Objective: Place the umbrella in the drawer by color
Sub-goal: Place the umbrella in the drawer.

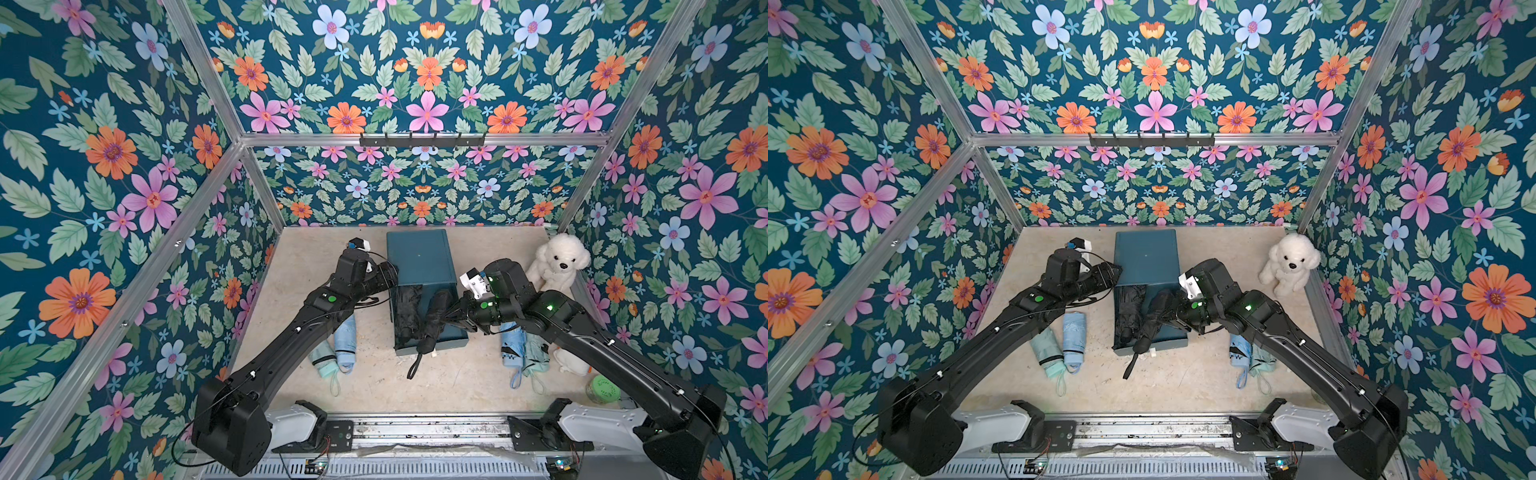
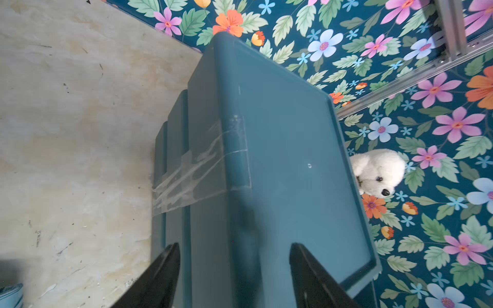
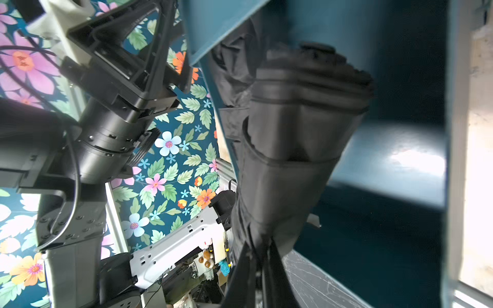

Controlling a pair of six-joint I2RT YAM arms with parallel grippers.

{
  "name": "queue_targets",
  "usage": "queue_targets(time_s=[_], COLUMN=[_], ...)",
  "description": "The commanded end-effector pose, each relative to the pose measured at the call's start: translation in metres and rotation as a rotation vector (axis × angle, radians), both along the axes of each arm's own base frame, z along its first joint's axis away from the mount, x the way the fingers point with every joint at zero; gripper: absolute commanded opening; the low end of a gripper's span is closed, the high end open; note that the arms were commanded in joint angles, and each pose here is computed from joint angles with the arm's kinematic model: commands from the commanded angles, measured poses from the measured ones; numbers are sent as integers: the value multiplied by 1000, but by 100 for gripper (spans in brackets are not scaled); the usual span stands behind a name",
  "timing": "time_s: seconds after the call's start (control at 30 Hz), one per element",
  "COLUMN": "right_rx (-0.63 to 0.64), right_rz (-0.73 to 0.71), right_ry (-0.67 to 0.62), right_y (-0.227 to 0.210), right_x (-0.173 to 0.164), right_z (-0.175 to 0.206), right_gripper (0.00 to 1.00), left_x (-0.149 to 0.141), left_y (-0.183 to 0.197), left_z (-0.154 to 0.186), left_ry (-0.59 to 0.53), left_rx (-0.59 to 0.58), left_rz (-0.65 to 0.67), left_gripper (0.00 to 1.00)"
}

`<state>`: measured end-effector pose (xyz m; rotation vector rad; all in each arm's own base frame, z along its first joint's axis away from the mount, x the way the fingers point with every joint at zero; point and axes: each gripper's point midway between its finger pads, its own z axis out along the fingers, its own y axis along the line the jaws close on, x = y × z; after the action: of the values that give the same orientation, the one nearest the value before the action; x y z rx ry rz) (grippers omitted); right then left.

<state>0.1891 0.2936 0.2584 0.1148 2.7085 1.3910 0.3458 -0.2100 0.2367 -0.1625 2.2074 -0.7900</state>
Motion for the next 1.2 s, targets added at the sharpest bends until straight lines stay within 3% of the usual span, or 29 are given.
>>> queue_targets(time_s=[0.0, 0.23, 0.5, 0.57, 0.67, 0.73, 0.77, 1.03, 1.17], right_rx=[82, 32, -30, -69, -124, -161, -169, -290, -368], right_rz=[59, 53, 59, 45, 14, -8, -14, -48, -38], right_ry=[-34, -35, -47, -65, -88, -101, -105, -158, -177], right_y=[12, 6, 7, 3, -5, -12, -14, -26, -21], right_x=[5, 31, 50, 55, 59, 61, 61, 68, 72], right_z=[16, 1, -13, -16, -19, -21, -22, -31, -41], right_gripper=[0, 0, 0, 11, 35, 57, 58, 51, 34], left_x=[6, 7, 4, 4, 3, 3, 3, 4, 6], left_y=[0, 1, 4, 4, 4, 4, 4, 3, 3], left_z=[-2, -22, -30, -30, -31, -33, -34, -37, -38], left_ry=[-24, 8, 16, 17, 18, 21, 23, 23, 26], left_rx=[25, 68, 101, 103, 104, 111, 115, 126, 136], left_rz=[-1, -8, -13, -15, -22, -27, -28, -33, -35], left_gripper=[68, 55, 48, 48, 47, 46, 46, 44, 42])
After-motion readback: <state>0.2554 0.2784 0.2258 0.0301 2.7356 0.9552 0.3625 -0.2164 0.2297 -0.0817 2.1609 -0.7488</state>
